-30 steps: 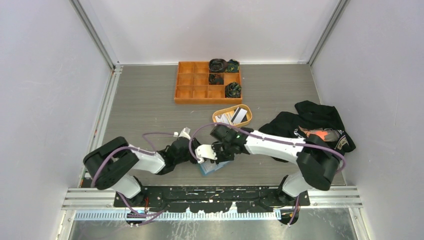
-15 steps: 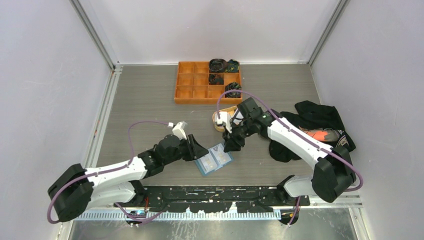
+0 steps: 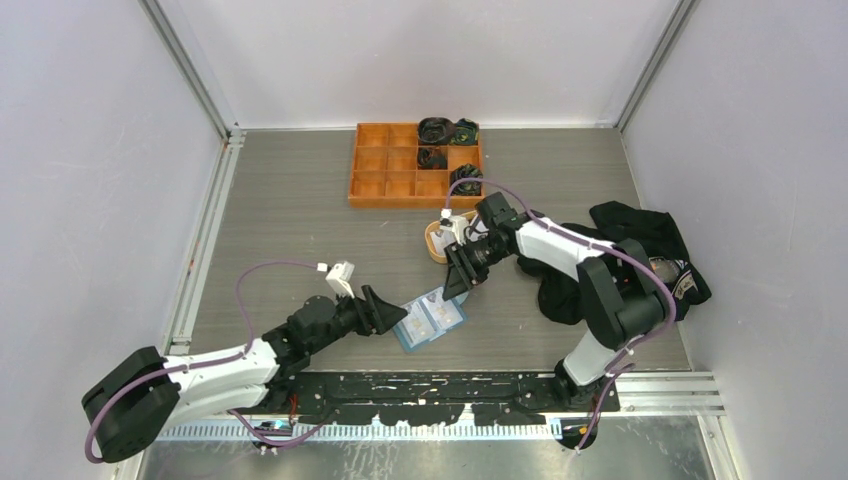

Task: Put the credit cards into the card holder
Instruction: Turn over the card slot in the card holder.

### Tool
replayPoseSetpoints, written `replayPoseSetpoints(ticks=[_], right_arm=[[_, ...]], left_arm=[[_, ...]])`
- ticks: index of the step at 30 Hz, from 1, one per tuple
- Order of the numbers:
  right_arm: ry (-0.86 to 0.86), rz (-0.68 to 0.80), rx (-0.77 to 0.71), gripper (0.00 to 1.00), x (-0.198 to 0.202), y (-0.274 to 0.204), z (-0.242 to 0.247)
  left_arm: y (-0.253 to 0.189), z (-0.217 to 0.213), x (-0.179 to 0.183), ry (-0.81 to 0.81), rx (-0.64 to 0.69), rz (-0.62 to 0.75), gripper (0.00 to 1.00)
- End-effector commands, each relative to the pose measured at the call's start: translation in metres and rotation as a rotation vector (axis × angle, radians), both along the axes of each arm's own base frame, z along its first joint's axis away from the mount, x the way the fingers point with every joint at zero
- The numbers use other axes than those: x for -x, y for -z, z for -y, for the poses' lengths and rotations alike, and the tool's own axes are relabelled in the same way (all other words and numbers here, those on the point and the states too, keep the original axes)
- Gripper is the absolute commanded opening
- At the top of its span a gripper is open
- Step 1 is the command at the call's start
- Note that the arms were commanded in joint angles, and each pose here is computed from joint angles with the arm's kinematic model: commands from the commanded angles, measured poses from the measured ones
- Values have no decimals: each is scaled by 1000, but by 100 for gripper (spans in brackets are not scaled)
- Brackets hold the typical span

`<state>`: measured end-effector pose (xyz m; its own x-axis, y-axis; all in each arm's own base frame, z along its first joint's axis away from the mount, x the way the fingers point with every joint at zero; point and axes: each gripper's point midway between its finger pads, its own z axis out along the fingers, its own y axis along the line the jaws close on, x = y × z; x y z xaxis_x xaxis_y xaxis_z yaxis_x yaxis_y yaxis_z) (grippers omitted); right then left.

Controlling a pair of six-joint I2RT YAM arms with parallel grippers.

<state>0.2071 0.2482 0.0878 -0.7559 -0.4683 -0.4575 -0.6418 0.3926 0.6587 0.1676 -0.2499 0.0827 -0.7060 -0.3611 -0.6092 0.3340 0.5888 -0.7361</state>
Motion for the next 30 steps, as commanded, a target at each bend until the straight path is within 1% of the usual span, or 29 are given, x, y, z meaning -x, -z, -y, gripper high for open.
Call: replayPoseSetpoints(ticks=[1,9,12,13,17,22,30], right_arm=[[74,-20,37,44,-18,0,-5],[112,-71,110,43,-23,18,-2],[119,-92,121,43,-23,22,-2],[117,-101,124,43,-22,24,-2],[112,-132,143,42,-20,29,-2],[109,-170,177,41,-17,37,-3],[117,-210,225,41,-17,49,0]], left_arm=[[-34,10,-12,-15,96,87,66],[-27,20,-11,6,108,37,61],[-27,25,-13,14,115,32,57],[-27,29,-9,43,119,23,56],[-22,38,-9,72,116,-1,51],[-16,45,-10,88,119,-23,48],[-8,53,-10,110,117,-55,46]])
